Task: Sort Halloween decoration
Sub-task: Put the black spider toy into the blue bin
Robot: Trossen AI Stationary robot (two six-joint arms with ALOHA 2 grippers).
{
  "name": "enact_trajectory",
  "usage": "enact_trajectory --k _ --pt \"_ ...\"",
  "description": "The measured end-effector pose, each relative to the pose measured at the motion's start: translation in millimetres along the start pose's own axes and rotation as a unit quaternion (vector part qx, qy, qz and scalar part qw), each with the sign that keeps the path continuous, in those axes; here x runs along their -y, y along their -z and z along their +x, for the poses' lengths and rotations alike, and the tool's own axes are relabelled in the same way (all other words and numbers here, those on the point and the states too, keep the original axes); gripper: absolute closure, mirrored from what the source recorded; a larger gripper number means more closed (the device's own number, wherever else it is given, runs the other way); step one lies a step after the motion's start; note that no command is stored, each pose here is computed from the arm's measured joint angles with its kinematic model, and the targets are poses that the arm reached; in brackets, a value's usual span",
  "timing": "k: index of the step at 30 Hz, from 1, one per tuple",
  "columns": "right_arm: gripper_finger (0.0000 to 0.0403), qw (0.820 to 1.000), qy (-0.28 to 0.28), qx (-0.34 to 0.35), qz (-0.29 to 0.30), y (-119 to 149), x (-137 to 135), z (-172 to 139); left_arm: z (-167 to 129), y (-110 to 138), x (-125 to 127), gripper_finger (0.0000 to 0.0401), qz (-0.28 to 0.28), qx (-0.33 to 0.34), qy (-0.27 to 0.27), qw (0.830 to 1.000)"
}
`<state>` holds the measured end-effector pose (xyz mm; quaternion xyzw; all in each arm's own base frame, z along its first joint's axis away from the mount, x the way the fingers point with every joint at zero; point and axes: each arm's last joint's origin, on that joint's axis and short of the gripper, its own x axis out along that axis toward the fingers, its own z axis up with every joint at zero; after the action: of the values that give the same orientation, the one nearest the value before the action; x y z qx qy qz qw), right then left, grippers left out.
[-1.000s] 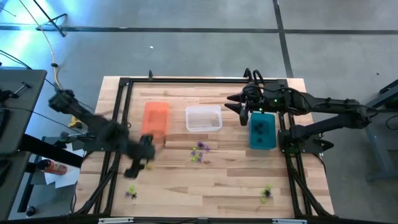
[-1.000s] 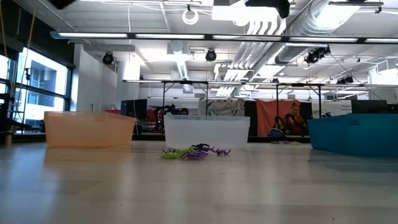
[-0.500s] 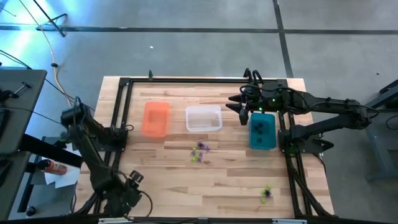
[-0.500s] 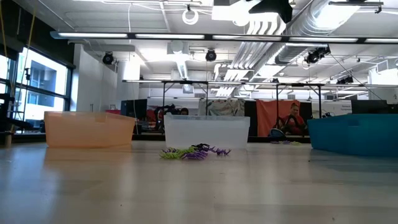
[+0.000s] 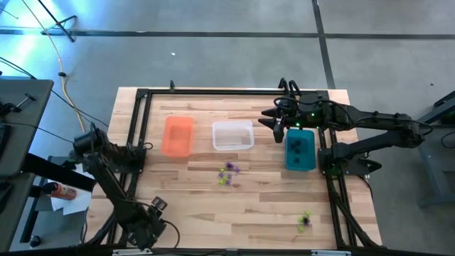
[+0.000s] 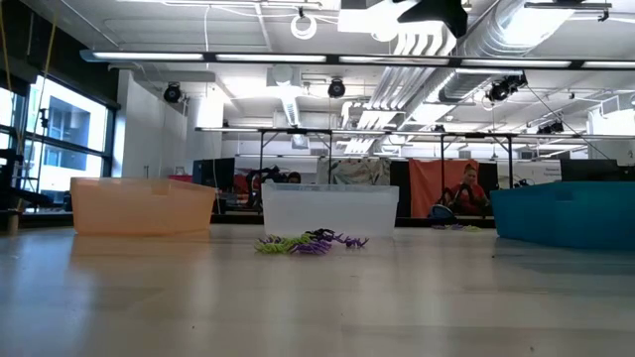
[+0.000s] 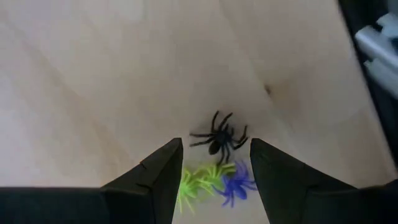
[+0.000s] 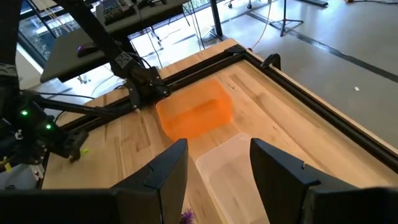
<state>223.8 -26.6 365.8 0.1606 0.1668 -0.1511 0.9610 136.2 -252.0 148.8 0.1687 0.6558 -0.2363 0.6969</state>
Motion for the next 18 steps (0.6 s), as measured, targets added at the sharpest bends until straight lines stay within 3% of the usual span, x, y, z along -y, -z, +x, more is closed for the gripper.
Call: enact_trajectory --k 13,18 --pt "0.0233 1.0 0.003 -0.009 0.0 2 1 0 12 6 -3 0.0227 -0.022 0.037 0.032 0.999" --pt "0.0233 1.0 0.003 -0.009 0.0 2 1 0 14 6 -5 0.0276 -0.022 0.037 0.036 0.998"
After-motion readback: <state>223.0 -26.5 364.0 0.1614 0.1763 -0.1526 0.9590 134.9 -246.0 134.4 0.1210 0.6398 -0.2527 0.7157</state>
